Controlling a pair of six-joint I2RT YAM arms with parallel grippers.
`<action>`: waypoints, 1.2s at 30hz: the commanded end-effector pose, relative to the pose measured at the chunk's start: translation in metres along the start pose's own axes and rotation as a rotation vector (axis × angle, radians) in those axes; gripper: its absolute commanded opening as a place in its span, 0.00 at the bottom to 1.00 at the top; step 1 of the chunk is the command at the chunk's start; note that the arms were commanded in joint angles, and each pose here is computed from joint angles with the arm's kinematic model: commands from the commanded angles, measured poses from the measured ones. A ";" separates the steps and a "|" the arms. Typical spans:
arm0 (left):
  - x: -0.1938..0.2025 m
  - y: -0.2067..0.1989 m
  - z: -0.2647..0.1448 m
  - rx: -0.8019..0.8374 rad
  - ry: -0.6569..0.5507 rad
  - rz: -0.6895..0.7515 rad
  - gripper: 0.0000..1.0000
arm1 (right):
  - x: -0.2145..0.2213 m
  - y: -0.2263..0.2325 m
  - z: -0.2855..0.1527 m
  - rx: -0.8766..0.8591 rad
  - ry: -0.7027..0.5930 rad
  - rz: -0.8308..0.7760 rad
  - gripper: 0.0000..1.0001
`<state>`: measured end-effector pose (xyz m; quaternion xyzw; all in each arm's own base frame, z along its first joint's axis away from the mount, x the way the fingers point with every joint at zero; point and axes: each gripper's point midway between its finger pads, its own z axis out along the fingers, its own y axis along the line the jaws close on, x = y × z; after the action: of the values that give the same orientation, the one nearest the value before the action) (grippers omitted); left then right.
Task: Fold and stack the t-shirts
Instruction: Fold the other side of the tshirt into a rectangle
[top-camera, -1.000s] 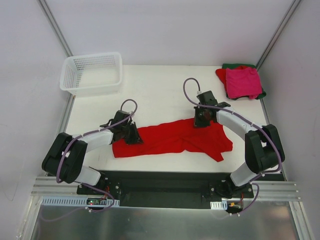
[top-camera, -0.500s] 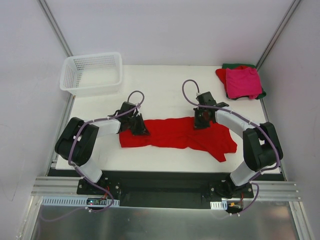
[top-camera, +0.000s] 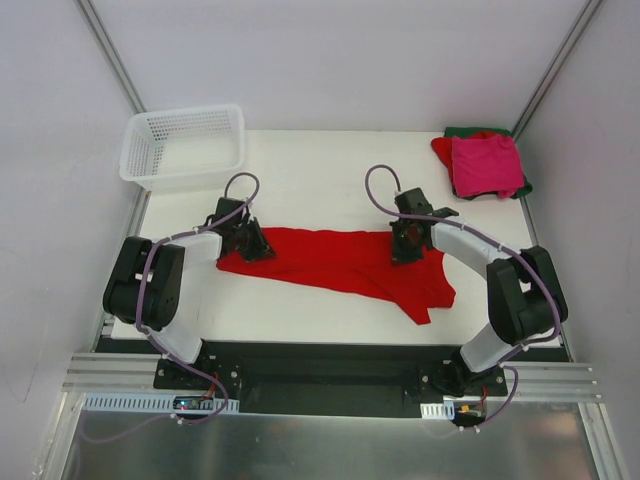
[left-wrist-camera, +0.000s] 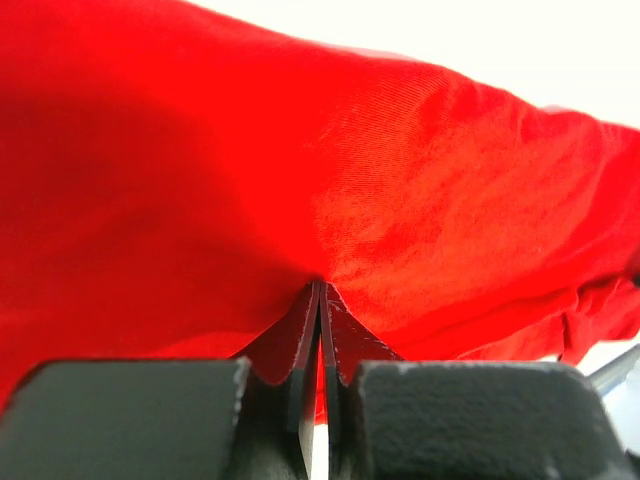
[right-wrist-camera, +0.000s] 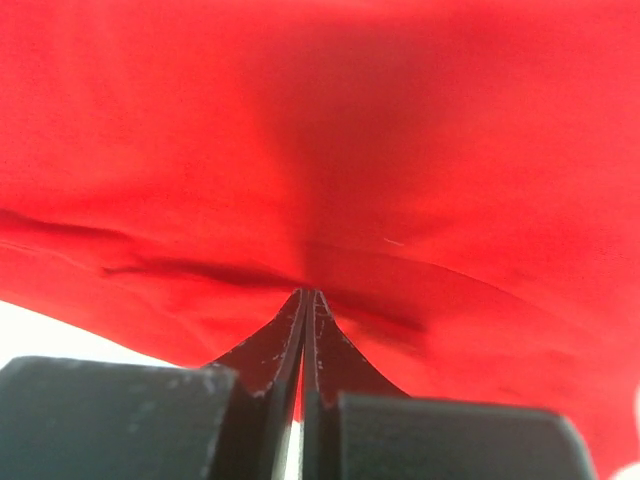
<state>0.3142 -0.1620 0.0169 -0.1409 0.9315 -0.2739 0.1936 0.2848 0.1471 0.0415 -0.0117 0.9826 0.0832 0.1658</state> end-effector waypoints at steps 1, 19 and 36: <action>0.005 0.041 -0.009 -0.137 -0.006 -0.026 0.00 | -0.005 -0.009 -0.019 0.040 -0.052 -0.001 0.01; 0.004 0.051 -0.009 -0.155 -0.009 -0.054 0.00 | 0.025 -0.037 -0.040 0.134 -0.054 0.011 0.13; 0.006 0.047 -0.009 -0.128 -0.001 -0.053 0.00 | 0.001 -0.024 -0.025 0.103 -0.066 0.004 0.30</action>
<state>0.3183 -0.1403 0.0155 -0.1684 0.9284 -0.2610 0.2038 0.2619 0.1120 0.0551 0.0017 0.9828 0.0210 0.1835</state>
